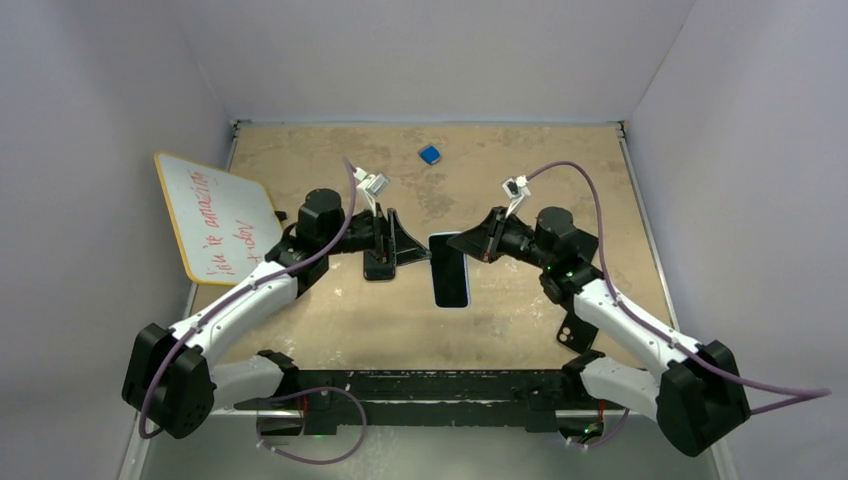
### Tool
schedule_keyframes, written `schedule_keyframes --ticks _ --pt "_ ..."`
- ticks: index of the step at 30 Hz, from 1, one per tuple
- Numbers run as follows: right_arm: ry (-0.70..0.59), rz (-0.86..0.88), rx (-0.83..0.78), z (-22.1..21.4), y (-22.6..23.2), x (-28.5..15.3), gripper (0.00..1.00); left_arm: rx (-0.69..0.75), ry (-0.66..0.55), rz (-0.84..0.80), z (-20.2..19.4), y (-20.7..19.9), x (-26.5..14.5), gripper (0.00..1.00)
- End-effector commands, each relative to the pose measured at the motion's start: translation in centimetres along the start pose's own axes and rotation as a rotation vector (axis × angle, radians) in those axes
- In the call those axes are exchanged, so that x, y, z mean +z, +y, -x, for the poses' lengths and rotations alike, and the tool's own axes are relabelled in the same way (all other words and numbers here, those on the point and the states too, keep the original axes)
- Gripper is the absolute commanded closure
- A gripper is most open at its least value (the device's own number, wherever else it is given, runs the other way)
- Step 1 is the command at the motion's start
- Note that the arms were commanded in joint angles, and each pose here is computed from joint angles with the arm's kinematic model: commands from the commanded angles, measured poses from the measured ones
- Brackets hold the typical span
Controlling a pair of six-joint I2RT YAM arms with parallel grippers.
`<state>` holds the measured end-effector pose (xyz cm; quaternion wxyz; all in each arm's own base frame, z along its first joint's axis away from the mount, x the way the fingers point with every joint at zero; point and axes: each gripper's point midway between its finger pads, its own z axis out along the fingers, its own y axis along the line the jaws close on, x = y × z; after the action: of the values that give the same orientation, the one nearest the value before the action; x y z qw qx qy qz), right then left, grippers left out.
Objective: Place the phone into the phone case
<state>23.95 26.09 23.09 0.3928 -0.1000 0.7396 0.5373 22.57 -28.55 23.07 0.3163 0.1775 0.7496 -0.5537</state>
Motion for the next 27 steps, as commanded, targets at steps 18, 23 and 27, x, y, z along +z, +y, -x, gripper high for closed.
schedule_keyframes --ticks 18,23,27 --pt "0.063 -0.132 0.131 1.7 -9.7 10.9 1.00 0.316 -0.020 0.516 2.3 4.5 -6.7 0.11" --pt "0.070 -0.129 0.184 1.3 -11.7 13.1 1.00 0.331 -0.019 0.549 2.1 4.9 -7.4 0.10" --pt "0.086 -0.150 0.237 0.4 -13.8 14.4 1.00 0.326 -0.016 0.574 2.0 5.2 -7.7 0.10"
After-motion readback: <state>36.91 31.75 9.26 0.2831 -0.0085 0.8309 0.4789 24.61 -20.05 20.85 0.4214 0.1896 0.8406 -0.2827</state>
